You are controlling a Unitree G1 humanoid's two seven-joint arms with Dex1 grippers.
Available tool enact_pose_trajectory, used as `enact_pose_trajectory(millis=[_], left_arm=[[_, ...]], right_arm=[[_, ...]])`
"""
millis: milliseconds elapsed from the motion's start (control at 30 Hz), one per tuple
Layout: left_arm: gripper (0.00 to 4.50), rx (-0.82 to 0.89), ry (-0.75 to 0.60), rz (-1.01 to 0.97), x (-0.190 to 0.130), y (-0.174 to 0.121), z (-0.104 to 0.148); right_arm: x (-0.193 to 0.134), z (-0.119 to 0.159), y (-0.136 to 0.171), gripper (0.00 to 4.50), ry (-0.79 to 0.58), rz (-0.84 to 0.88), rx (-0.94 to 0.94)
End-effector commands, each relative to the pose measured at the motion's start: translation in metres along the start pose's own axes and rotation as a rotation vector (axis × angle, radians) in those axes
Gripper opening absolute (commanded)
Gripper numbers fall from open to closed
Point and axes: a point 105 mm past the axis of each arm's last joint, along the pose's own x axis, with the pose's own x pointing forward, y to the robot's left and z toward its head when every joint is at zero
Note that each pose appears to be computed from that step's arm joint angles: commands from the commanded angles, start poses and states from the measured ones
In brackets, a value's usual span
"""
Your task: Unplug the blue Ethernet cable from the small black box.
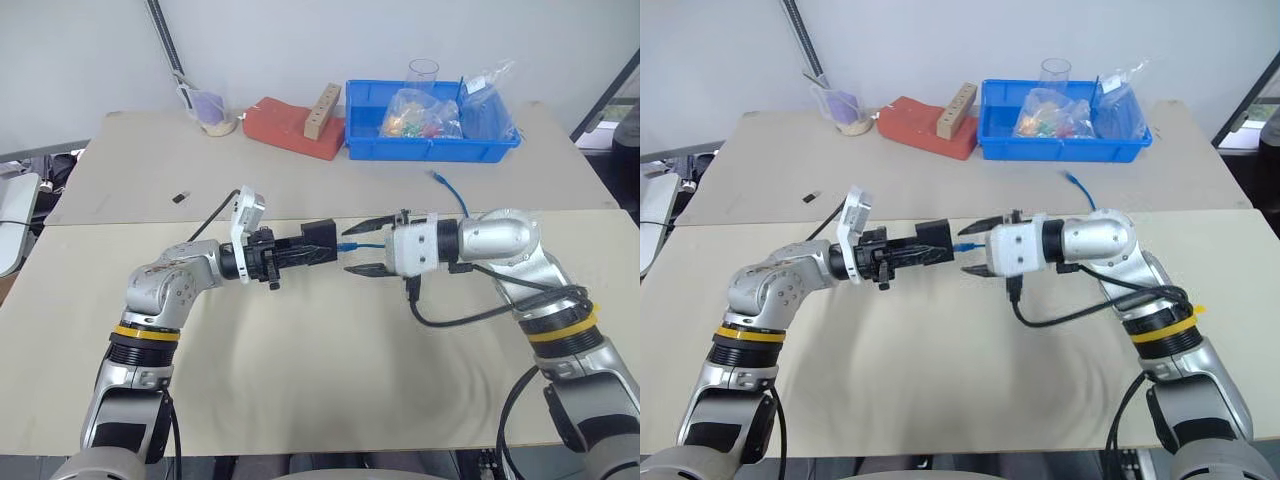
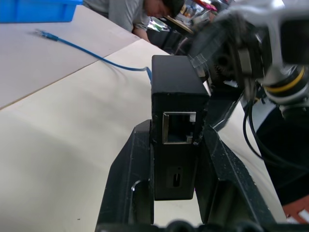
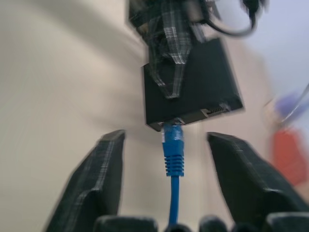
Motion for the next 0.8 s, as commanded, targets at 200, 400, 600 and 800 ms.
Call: enact_pose_trajectory(millis=[200, 400, 600, 800], left_arm=[[0.58, 0.131, 0.004, -0.114, 0.003, -0.012, 0.012], [0.58, 0.139, 0.005, -0.154, 0.008, -0.02, 0.013], [0.58, 0.134, 0.003, -0.167, 0.009, -0.023, 0.013], [0.58, 0.13, 0.004, -0.177, 0.009, -0.027, 0.012]], right_arm=[[-0.015, 0.008, -0.013, 2.98, -0.051, 0.089, 0.63], [-0.013, 0.007, -0.007, 2.98, -0.033, 0.162, 0.709], [-0.009, 0.004, -0.004, 2.98, -0.024, 0.183, 0.716], [-0.007, 0.004, 0.0, 2.98, -0.023, 0.209, 0.72]])
